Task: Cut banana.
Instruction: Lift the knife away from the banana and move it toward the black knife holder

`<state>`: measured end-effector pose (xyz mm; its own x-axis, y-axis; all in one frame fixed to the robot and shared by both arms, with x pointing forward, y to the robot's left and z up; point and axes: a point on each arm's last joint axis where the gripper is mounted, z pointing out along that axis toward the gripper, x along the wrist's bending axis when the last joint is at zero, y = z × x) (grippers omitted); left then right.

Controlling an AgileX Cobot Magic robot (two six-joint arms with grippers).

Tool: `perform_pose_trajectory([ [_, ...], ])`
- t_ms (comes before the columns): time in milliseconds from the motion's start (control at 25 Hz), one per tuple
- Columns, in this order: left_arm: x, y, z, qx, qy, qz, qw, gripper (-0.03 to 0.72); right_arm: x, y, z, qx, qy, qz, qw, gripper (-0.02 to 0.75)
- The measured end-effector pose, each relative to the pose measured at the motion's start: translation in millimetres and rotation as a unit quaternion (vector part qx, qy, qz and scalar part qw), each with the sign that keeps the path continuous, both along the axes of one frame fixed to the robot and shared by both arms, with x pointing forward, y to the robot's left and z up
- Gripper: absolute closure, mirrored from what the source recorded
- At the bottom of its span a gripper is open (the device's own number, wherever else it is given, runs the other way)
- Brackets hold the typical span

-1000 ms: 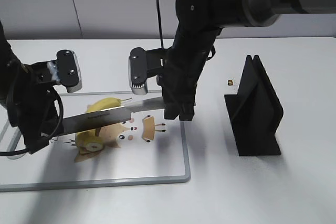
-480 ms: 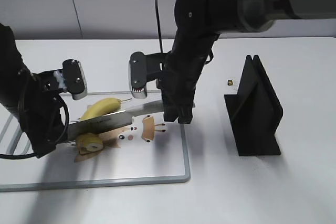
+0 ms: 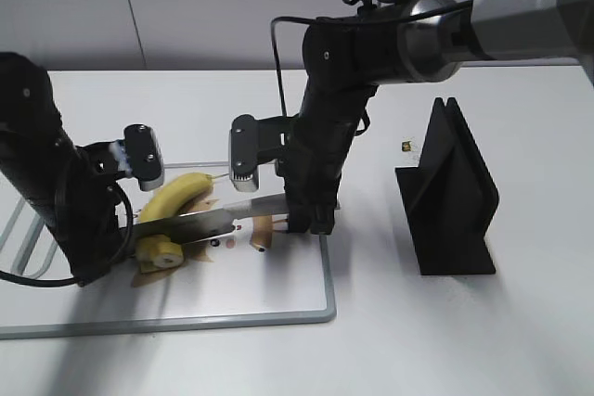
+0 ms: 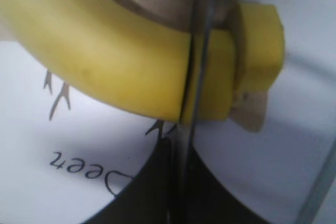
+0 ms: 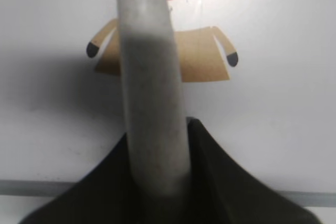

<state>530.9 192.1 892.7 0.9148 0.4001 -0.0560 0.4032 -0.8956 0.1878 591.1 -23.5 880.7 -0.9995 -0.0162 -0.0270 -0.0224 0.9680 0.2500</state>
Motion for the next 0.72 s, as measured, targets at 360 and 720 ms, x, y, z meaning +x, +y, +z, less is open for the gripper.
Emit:
perform_pose_trajectory([
  [360,0,0,-2,0.000,0.006,0.001,1.000,0.696,5,4,6,-0.003,0.012,0.008,1.000,0.552],
  [720,0,-1,6,-0.004,-0.003,0.001,1.000,0.696,7,7,28,0.004,-0.001,0.015,1.000,0.552],
])
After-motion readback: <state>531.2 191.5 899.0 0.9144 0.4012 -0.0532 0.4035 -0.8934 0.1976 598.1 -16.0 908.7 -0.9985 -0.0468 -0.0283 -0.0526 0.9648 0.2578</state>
